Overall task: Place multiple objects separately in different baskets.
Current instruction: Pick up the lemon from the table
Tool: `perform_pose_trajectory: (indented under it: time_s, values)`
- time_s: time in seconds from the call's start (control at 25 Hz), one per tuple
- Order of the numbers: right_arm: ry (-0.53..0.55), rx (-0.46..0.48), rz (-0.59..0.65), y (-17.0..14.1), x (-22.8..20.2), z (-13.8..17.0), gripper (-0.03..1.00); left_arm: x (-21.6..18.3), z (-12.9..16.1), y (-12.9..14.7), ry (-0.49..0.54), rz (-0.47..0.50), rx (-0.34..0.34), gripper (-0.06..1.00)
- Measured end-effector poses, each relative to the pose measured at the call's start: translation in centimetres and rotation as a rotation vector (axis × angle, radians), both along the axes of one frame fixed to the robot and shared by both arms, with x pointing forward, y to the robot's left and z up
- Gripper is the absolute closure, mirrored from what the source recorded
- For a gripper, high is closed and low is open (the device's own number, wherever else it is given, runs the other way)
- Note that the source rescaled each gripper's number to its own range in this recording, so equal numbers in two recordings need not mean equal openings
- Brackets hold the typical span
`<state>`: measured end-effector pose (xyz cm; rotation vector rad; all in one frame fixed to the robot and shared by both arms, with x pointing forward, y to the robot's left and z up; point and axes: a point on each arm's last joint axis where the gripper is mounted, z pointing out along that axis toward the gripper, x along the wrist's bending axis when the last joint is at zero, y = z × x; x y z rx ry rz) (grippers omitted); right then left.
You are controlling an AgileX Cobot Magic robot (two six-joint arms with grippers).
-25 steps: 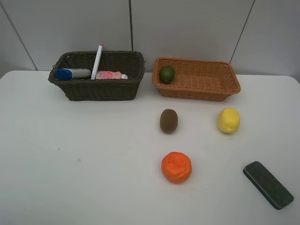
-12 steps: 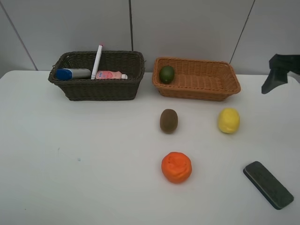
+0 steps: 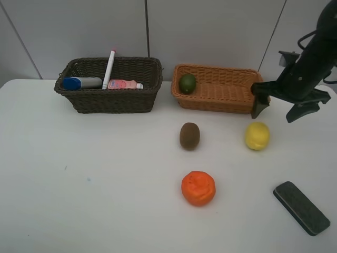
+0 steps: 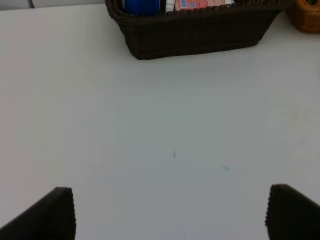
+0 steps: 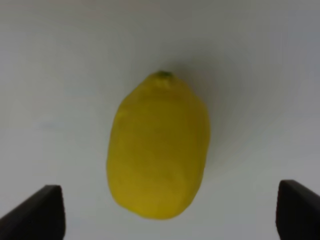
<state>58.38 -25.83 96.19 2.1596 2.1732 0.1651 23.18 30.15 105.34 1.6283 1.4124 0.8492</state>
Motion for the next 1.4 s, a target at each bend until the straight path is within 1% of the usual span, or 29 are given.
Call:
perform_pose_trajectory:
  time_s: [0.24,0.44,0.68,0.76,0.8,0.84,0.88,0.92,1.0,1.04,1.24,1.32,1.4]
  values:
    - [0.069,-0.01,0.001,0.1,0.8,-3.6,-0.03,0.0,0.0,0.0,0.0,0.0,0.0,-0.06]
    - [0.086,-0.014,0.002,0.1,1.5,-6.3,-0.03,0.0,0.0,0.0,0.0,0.0,0.0,-0.06]
    - [0.087,-0.013,0.0,0.2,2.0,-8.5,-0.03,0.0,0.0,0.0,0.0,0.0,0.0,-0.06]
    - [0.089,-0.013,0.0,0.2,2.1,-8.6,-0.03,0.0,0.0,0.0,0.0,0.0,0.0,-0.06]
    - [0.091,-0.014,0.0,0.2,2.2,-8.6,0.01,0.0,0.0,0.0,0.0,0.0,0.0,-0.06]
    - [0.093,-0.016,0.002,0.2,2.1,-8.7,0.07,0.0,0.0,0.0,0.0,0.0,0.0,-0.06]
    - [0.094,-0.021,0.007,0.2,2.1,-8.7,0.16,0.0,0.0,0.0,0.0,0.0,0.0,-0.06]
    - [0.096,-0.022,0.007,0.1,2.1,-8.7,0.32,0.0,0.0,0.0,0.0,0.0,0.0,-0.06]
    - [0.11,-0.023,0.006,0.1,2.0,-8.7,0.76,0.0,0.0,0.0,0.0,0.0,0.0,-0.06]
    - [0.119,-0.024,0.009,0.1,1.9,-8.7,0.8,0.0,0.0,0.0,0.0,0.0,0.0,-0.06]
    - [0.178,-0.033,0.077,0.1,2.0,-8.0,0.8,0.0,0.0,0.0,0.0,0.0,0.0,-0.06]
    - [0.15,-0.031,0.082,0.1,2.3,-6.6,0.8,0.0,0.0,0.0,0.0,0.0,0.0,-0.06]
    - [0.069,-0.026,0.081,0.2,2.9,-3.7,0.8,0.0,0.0,0.0,0.0,0.0,0.0,-0.06]
